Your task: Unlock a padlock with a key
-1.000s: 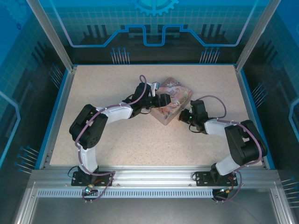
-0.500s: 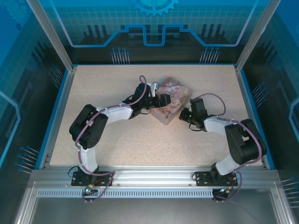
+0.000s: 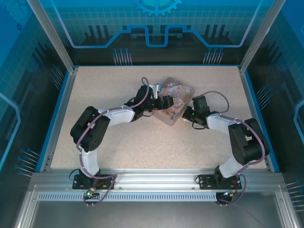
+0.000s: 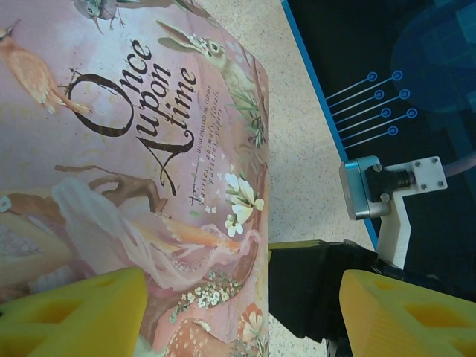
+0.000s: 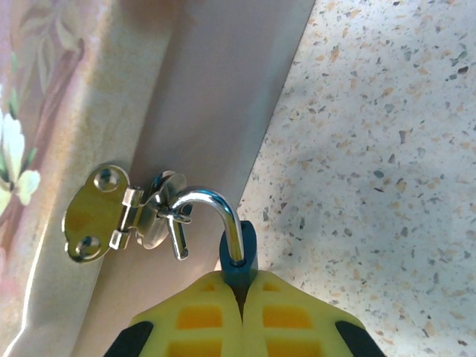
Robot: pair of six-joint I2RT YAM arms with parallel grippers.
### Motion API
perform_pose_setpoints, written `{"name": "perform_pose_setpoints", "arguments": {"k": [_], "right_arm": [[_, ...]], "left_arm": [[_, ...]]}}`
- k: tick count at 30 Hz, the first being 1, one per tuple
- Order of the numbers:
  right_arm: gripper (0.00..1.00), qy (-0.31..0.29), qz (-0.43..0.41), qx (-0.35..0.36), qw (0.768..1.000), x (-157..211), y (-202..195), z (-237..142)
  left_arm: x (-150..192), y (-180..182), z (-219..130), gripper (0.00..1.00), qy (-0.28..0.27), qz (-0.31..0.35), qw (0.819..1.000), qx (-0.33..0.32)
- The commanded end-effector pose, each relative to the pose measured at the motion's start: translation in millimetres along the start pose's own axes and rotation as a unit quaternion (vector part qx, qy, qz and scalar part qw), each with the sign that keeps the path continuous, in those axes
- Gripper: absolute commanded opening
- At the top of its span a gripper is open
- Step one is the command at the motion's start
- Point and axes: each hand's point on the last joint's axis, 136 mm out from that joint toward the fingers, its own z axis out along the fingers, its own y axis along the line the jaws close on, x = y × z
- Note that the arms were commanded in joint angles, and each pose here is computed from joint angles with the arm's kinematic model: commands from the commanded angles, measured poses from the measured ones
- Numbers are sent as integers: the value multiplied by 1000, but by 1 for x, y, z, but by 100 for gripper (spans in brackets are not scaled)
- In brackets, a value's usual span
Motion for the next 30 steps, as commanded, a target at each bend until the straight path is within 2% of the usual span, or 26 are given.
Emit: {"name": "perform_pose_setpoints", "arguments": {"k": [1,12,18,25,30], "right_arm": [[2,-47,23,48,997,-32,-20,-2],[2,-42,-4,9,999,-34,-10,-2],[1,4,-11,-20,1000,-4,-5,-3],[1,51,-30,-43,997,38,5,-15],[1,67,-36,-47,996,56,4,-21]], "left_arm": [[46,59,-5,71,61,-39,993,-92],[55,66,-7,71,69,-44,992,-99],[54,69,-15,71,64,-39,991,-112],[40,84,-40,71,40,-53,989,-131],[14,59,-50,71,19,-29,994,-107]]}}
